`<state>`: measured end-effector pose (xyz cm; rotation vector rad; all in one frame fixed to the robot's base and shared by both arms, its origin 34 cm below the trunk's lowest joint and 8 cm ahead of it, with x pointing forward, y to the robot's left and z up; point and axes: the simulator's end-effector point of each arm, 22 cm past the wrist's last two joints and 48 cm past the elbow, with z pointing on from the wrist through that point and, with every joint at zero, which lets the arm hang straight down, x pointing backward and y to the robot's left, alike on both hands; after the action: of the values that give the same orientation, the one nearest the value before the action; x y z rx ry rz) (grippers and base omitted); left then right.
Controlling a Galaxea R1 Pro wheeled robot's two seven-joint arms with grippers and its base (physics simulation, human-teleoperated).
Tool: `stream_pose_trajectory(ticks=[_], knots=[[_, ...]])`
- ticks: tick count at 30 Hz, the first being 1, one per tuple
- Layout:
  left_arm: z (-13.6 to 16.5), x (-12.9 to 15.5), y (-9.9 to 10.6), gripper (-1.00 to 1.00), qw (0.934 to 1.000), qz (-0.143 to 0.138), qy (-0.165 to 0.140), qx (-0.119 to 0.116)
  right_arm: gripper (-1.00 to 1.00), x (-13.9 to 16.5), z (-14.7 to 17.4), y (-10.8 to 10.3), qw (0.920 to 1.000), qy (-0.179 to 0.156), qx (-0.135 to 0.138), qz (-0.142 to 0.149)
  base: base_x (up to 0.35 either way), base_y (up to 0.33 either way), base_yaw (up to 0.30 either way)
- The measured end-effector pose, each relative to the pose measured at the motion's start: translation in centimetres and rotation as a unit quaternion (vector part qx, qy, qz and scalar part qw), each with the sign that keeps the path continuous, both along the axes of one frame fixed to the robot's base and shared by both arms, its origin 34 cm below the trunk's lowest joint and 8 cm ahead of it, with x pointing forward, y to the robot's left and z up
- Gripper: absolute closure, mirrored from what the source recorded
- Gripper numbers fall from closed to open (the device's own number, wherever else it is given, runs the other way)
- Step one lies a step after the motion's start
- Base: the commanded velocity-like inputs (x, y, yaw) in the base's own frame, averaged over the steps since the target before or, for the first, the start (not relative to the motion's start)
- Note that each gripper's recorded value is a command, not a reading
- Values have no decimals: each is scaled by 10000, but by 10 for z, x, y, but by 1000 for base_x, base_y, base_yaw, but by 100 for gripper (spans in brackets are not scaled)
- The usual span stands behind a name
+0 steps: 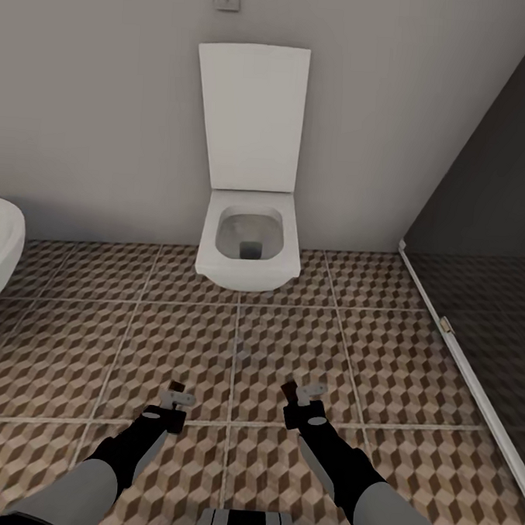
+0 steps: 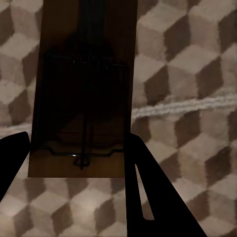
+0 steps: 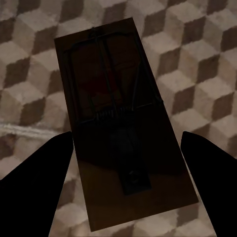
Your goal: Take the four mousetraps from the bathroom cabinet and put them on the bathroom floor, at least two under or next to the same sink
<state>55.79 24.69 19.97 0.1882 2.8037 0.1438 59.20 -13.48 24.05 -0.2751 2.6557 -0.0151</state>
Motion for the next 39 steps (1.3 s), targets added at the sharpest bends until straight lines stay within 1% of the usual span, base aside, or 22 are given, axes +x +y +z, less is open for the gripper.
stream_pose_trajectory(ticks=[27,36,39], knots=[[-73,-26,0,100,9999,0,138,1,100,-25,-74,0,9999,138,0,0,0,0,0],[-95,-45,0,100,9993,0,368,1,100,-42,-97,0,9993,369,0,0,0,0,0],[-96,-46,0,100,9993,-3,382,3,100,-43,-99,1,9993,383,4,3,0,0,0]])
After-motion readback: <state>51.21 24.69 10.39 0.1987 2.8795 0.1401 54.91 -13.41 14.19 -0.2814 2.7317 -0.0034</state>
